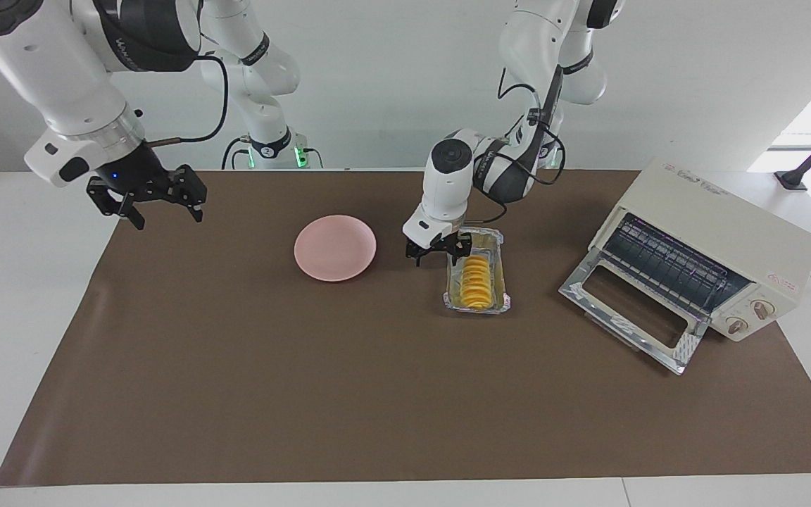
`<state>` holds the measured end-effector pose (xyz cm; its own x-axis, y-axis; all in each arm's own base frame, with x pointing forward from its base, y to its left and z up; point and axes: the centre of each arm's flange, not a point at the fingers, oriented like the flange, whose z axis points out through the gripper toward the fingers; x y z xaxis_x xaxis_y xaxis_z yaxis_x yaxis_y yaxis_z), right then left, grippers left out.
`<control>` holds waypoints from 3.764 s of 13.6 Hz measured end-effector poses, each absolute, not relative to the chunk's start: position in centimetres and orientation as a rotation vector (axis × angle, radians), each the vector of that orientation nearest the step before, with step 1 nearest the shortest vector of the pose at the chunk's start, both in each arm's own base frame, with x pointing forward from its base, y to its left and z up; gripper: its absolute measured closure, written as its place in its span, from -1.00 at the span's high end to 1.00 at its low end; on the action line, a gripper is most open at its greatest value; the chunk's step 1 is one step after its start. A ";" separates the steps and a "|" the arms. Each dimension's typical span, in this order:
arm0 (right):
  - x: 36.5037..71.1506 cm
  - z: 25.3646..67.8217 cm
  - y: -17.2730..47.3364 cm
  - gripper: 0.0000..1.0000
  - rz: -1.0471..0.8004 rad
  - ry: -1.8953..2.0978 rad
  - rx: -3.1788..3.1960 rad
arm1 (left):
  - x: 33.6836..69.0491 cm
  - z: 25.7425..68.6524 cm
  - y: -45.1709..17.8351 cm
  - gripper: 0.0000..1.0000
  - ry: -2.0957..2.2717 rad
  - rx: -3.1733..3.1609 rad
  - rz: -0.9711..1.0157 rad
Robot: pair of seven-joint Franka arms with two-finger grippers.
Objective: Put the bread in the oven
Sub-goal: 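Grasp the foil tray with the left gripper while the right gripper withdraws, then lift the foil tray with the left gripper into the oven opening, then lower the foil tray into the oven and open the left gripper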
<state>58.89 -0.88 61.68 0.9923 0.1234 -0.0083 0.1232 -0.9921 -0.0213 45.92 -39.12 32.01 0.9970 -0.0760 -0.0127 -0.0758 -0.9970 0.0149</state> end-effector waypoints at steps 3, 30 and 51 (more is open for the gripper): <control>57.6 62.7 -0.2 1.00 0.013 -0.230 -3.148 | 46.3 31.9 -38.7 0.21 -0.101 3.127 -0.019; 53.9 60.3 -1.3 1.00 0.048 -0.164 -3.122 | 64.4 44.9 -3.4 -0.96 1.041 3.107 -0.052; 53.9 60.4 -1.3 1.00 0.048 -0.164 -3.122 | 61.0 39.7 0.5 -0.96 1.118 3.228 -0.283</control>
